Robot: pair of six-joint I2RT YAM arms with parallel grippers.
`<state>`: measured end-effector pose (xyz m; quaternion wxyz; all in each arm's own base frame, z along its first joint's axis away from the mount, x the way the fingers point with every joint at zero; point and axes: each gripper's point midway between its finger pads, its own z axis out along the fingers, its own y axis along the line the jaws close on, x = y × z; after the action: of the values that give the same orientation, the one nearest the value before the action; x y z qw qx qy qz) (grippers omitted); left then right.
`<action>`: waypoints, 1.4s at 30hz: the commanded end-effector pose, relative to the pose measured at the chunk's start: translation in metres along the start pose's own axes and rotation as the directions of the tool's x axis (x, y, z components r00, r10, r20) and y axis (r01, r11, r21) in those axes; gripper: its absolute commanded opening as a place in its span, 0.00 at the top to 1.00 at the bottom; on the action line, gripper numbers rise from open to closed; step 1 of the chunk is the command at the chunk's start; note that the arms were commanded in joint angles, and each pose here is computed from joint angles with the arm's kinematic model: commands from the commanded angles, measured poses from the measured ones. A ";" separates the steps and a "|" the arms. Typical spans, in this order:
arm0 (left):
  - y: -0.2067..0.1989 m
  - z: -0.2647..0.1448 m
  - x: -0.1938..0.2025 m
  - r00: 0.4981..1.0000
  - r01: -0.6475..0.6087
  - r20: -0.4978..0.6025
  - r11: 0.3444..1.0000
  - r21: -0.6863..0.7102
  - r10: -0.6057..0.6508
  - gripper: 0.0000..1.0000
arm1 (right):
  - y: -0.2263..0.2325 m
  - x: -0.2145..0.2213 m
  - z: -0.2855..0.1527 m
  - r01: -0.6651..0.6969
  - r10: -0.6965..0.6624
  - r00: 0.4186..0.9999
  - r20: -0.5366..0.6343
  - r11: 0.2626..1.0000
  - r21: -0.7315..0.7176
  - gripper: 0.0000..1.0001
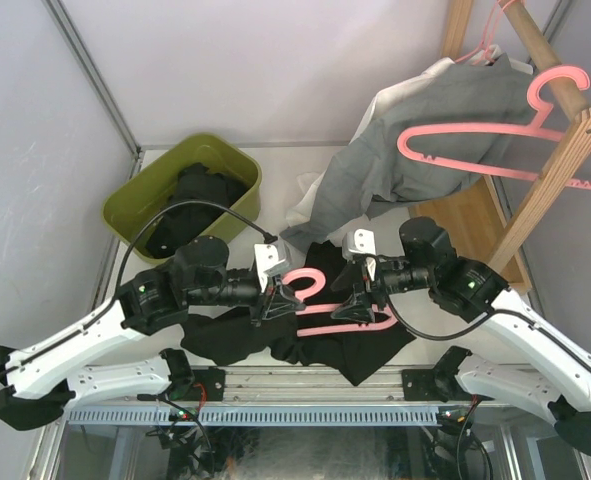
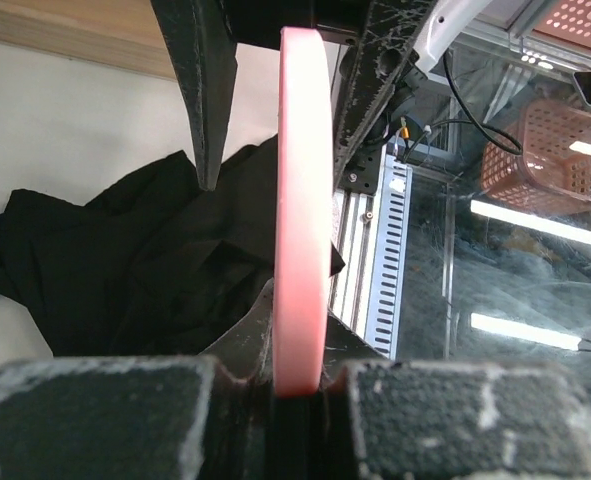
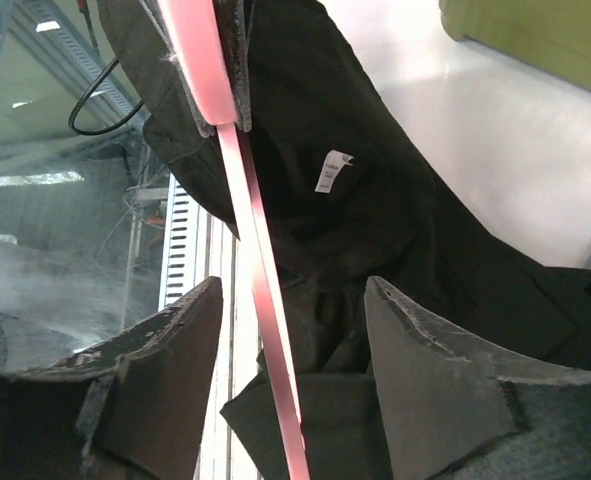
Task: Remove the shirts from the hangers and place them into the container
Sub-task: Remove the shirt from the hanger.
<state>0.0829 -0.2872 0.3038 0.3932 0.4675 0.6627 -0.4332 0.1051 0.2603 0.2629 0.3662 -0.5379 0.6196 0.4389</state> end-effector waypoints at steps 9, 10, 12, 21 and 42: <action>-0.009 -0.020 -0.051 0.986 -0.044 0.163 0.999 -0.008 0.045 1.00 | 0.015 0.002 0.014 -0.022 0.023 1.000 0.016 0.998 -0.059 0.58; -0.008 -0.019 -0.051 0.986 -0.045 0.160 0.999 -0.013 0.047 1.00 | 0.014 0.000 0.014 -0.025 0.027 0.999 0.025 0.999 -0.048 0.64; -0.005 -0.019 -0.048 0.988 -0.042 0.150 0.999 -0.028 0.046 1.00 | 0.010 -0.004 0.013 -0.029 0.030 0.999 0.045 0.999 -0.021 0.76; 0.048 -0.038 -0.030 0.991 0.032 0.135 0.943 -0.331 0.014 0.30 | -0.018 -0.010 -0.011 -0.009 -0.015 0.992 0.124 0.981 0.192 1.00; 0.150 -0.089 0.040 0.989 0.137 0.082 0.548 -0.825 -0.123 1.00 | -0.048 0.005 -0.065 -0.047 -0.025 0.991 0.133 0.860 0.508 1.00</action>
<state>0.1878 -0.2091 0.2833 0.5288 0.2555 0.7877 -0.1859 0.1335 0.2153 0.2482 0.4613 -0.4283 0.6957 0.3460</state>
